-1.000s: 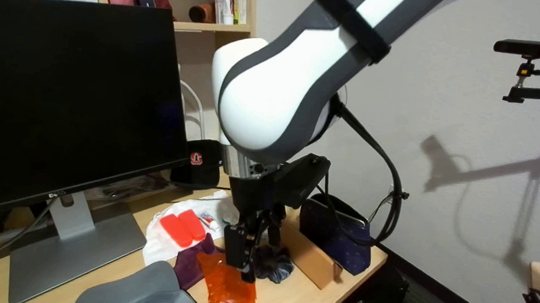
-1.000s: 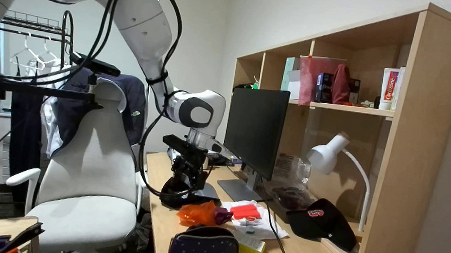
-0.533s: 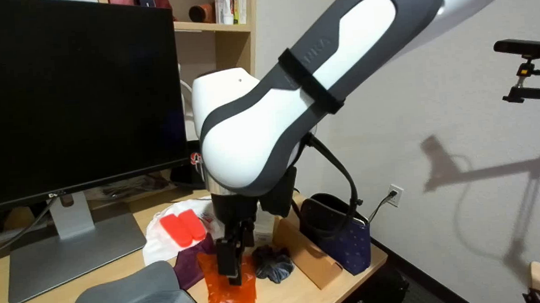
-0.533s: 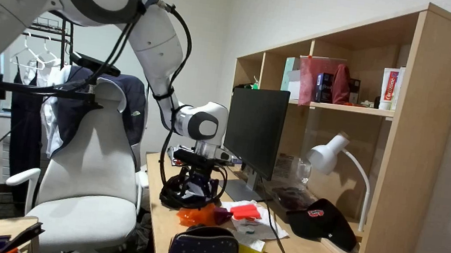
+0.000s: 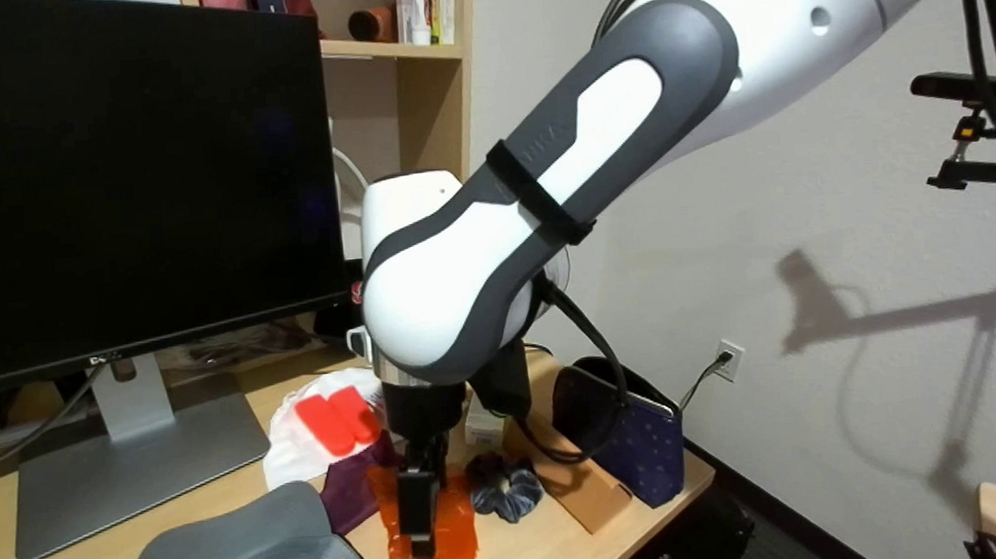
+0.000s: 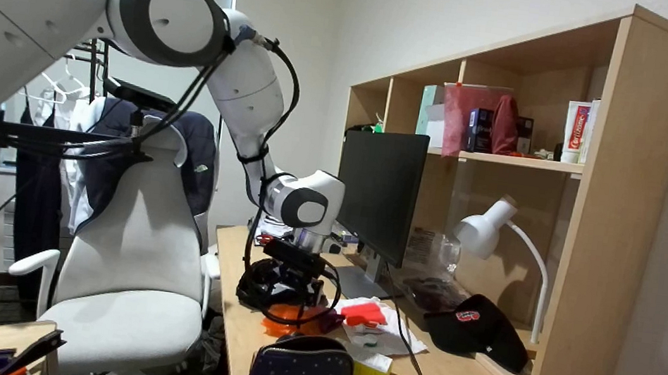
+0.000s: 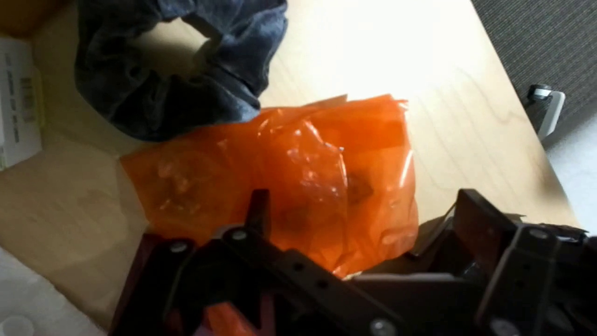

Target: Move the orange plastic to the right then move the rod to the right

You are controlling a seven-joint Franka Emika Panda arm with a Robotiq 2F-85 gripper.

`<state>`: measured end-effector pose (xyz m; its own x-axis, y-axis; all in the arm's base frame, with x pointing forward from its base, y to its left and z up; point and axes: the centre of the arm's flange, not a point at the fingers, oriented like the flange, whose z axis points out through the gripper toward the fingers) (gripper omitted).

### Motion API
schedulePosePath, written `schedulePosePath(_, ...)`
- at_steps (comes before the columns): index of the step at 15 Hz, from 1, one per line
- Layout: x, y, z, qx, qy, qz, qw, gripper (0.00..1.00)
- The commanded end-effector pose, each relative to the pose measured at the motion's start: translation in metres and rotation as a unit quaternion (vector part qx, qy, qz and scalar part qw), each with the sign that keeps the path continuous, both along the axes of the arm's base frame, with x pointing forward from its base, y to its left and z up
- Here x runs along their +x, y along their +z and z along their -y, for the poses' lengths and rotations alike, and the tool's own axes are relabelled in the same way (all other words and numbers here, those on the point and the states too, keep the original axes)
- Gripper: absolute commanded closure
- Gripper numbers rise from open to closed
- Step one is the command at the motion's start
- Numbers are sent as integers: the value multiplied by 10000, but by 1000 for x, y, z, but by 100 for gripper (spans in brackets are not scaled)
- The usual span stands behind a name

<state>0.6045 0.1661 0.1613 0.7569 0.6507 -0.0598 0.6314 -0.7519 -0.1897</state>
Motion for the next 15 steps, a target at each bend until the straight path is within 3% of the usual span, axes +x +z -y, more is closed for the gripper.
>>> schedulePosePath(1,7,-11,10,106,239,-96,9996,0)
schedulePosePath(9,8,-8,-3,-328,477,191,9981,0)
schedulePosePath(15,17,-30,11,-236,382,13,9990,0)
